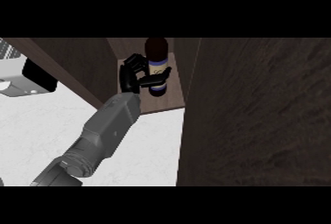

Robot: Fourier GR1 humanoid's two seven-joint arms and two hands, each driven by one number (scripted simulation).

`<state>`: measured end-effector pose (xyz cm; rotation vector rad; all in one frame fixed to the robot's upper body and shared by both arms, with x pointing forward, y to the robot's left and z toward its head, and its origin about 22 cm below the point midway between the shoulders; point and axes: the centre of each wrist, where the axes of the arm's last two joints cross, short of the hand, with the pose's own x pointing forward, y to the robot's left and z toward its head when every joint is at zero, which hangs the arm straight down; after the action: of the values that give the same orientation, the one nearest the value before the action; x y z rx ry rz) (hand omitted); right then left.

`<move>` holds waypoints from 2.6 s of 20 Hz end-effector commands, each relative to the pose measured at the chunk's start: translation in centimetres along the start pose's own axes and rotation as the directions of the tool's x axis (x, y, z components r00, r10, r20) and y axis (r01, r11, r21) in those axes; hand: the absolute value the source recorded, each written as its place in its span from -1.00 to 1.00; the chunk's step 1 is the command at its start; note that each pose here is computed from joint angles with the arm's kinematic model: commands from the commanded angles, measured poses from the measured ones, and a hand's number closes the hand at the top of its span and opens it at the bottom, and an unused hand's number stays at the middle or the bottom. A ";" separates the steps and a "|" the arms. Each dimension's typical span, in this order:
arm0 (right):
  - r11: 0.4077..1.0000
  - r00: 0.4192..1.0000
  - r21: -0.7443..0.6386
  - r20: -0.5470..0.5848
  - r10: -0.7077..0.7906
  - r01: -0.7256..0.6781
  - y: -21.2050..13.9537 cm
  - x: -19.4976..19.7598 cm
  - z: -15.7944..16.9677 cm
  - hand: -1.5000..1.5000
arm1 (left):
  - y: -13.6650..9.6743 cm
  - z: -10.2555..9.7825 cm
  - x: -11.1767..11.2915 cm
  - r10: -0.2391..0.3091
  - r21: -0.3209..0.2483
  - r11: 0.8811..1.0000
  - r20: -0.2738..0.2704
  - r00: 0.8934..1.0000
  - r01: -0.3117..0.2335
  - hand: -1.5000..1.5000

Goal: Pick up the wine, place it into the cabinet and close the cabinet

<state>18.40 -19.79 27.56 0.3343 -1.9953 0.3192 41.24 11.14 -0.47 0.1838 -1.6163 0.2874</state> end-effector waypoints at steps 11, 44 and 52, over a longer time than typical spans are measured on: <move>1.000 1.000 -0.020 0.005 0.011 -0.011 -0.5 -0.2 0.1 -1.00 | -0.9 -0.9 1.5 0.003 0.043 0.999 -0.063 0.998 0.000 1.00; 0.999 0.999 0.030 0.032 0.030 -0.031 0.1 0.5 0.9 -1.00 | 7.6 -3.5 0.8 -0.453 0.144 0.881 -0.011 0.891 0.450 -1.00; 0.999 0.999 0.045 0.042 0.010 -0.011 0.4 0.5 0.7 -1.00 | 7.3 -4.9 3.0 -0.464 0.109 0.884 0.086 0.882 0.455 -1.00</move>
<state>18.42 -19.75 27.54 0.3372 -2.0143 0.3668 43.18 15.26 1.75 0.5783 -1.5903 0.0354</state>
